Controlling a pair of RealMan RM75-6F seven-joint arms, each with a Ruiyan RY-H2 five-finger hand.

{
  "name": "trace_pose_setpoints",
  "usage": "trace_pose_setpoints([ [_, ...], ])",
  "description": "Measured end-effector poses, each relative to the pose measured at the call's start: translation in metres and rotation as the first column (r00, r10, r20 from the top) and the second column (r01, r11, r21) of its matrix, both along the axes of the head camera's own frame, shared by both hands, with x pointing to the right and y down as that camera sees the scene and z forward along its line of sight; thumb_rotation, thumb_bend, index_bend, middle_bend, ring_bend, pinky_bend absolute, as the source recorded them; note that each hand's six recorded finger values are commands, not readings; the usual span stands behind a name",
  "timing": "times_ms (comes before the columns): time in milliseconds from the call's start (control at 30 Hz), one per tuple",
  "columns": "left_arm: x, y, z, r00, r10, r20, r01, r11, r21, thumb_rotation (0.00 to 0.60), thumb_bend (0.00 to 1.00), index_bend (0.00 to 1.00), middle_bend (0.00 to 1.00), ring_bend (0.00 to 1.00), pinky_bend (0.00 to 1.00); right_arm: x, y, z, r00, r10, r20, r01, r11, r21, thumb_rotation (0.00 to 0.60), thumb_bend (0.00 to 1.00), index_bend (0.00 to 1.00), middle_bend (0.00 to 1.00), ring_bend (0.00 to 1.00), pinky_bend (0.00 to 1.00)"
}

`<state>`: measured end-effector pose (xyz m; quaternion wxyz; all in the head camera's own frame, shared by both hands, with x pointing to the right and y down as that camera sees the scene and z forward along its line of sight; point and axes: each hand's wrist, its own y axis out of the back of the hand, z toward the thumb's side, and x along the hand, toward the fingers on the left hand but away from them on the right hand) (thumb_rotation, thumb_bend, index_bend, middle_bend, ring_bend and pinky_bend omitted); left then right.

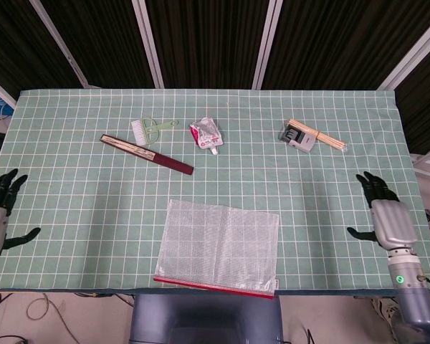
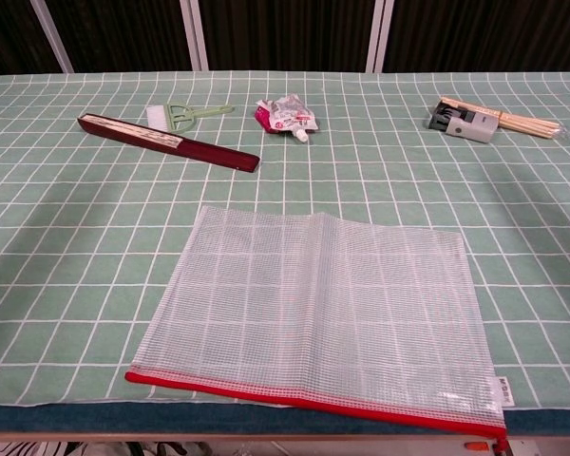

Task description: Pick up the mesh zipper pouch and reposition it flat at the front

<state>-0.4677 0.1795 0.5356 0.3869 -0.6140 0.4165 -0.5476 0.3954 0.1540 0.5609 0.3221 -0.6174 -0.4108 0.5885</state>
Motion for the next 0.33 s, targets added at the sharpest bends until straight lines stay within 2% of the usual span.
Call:
trace_pose_setpoints([
  [100,-0.020,0.015,-0.002,0.999,-0.035,0.023,0.035,0.999,0.003,0.600,0.04,0.00,0.00,0.00,0.00,0.026,0.015,-0.006,0.999,0.020,-0.041,-0.019,0.999,0.031,0.600,0.10,0.00,0.00,0.00,0.21],
  [233,-0.039,0.026,0.000,0.996,-0.043,0.082,0.043,0.999,0.002,0.600,0.04,0.00,0.00,0.00,0.00,0.050,0.031,-0.012,0.997,0.063,-0.050,-0.060,0.996,0.066,0.600,0.10,0.00,0.00,0.00,0.21],
  [333,-0.045,0.028,0.000,0.995,-0.071,0.063,0.070,0.997,0.011,0.600,0.04,0.00,0.00,0.00,0.00,0.058,0.039,-0.013,0.995,0.090,-0.038,-0.086,0.992,0.092,0.600,0.10,0.00,0.00,0.00,0.21],
])
